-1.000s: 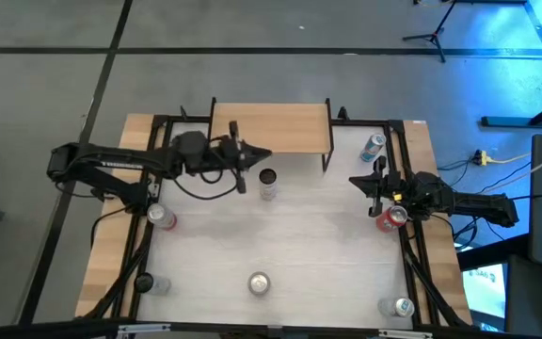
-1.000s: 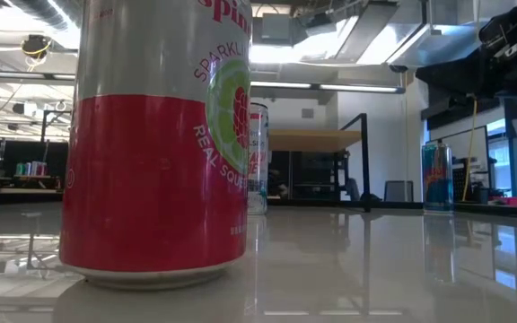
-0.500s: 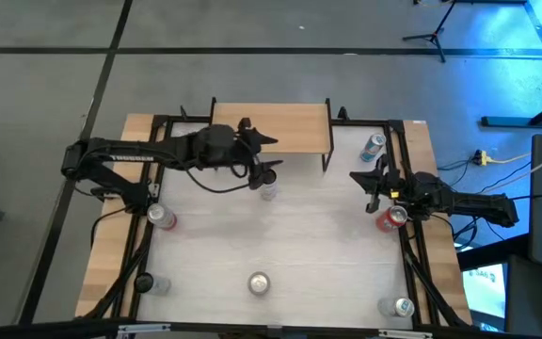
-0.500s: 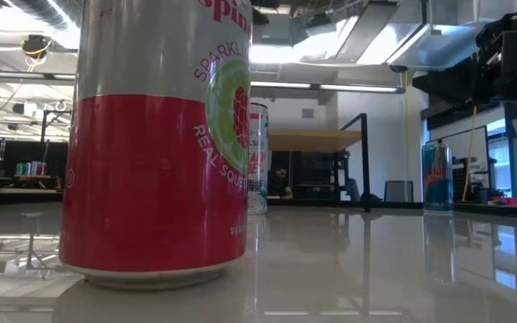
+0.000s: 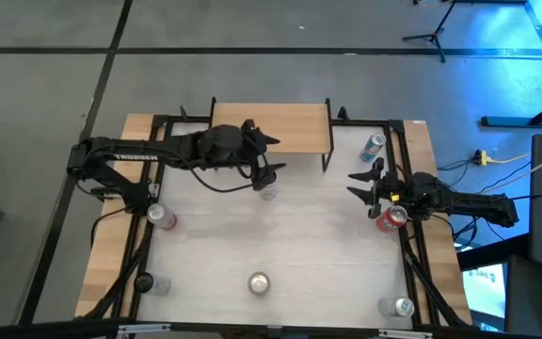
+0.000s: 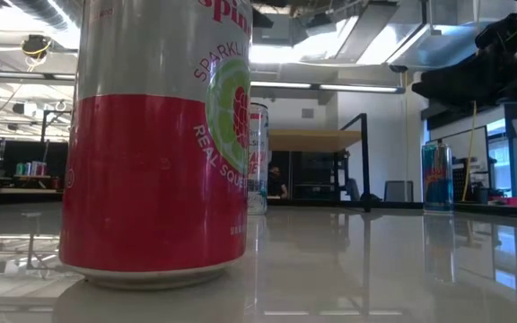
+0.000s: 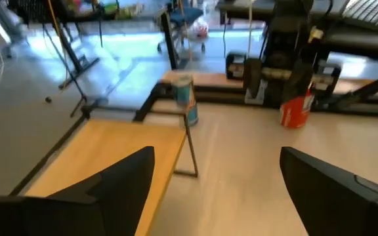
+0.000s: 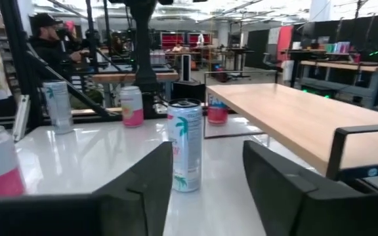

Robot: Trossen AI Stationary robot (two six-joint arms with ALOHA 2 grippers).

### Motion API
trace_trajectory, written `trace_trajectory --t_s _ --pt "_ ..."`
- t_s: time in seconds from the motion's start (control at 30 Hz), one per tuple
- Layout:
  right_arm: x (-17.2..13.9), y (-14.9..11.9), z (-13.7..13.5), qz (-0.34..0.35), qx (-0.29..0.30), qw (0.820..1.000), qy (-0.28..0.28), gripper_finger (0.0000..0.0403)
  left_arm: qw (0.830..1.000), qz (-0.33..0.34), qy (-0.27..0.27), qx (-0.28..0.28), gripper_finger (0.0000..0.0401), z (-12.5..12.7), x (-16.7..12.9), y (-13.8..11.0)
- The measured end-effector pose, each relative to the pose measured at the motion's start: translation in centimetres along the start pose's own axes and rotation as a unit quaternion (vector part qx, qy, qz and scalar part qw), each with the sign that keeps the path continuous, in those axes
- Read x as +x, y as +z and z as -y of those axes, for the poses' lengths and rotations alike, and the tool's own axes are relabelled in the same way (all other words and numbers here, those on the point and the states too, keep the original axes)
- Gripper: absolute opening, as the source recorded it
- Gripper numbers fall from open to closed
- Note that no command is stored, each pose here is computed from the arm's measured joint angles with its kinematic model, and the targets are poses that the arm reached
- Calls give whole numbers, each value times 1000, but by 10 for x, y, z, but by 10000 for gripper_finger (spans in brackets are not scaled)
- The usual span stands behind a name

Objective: Place canned beverage on shelf
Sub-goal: Put the top white-pink soda can on the shelf

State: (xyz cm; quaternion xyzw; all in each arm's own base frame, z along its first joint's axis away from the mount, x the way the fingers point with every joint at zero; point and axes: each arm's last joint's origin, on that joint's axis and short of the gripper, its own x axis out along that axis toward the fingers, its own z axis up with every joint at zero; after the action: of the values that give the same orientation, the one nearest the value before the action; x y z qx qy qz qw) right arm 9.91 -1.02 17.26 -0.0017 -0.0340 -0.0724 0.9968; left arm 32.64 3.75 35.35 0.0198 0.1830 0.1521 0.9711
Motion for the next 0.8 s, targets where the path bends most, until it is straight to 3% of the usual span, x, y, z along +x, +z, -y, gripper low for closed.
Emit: trace_trajectory --t_s 0.27,0.5,0.8 --pt "0 0 0 0 -1 1000 0 206 999 -35 -3 4 395 3 -1 -7" --pt "0 -1 0 -5 1 1000 0 205 998 -56 -19 10 394 20 6 -15" --pt "0 0 0 0 14 1000 0 205 982 -161 41 -84 395 2 35 -44"
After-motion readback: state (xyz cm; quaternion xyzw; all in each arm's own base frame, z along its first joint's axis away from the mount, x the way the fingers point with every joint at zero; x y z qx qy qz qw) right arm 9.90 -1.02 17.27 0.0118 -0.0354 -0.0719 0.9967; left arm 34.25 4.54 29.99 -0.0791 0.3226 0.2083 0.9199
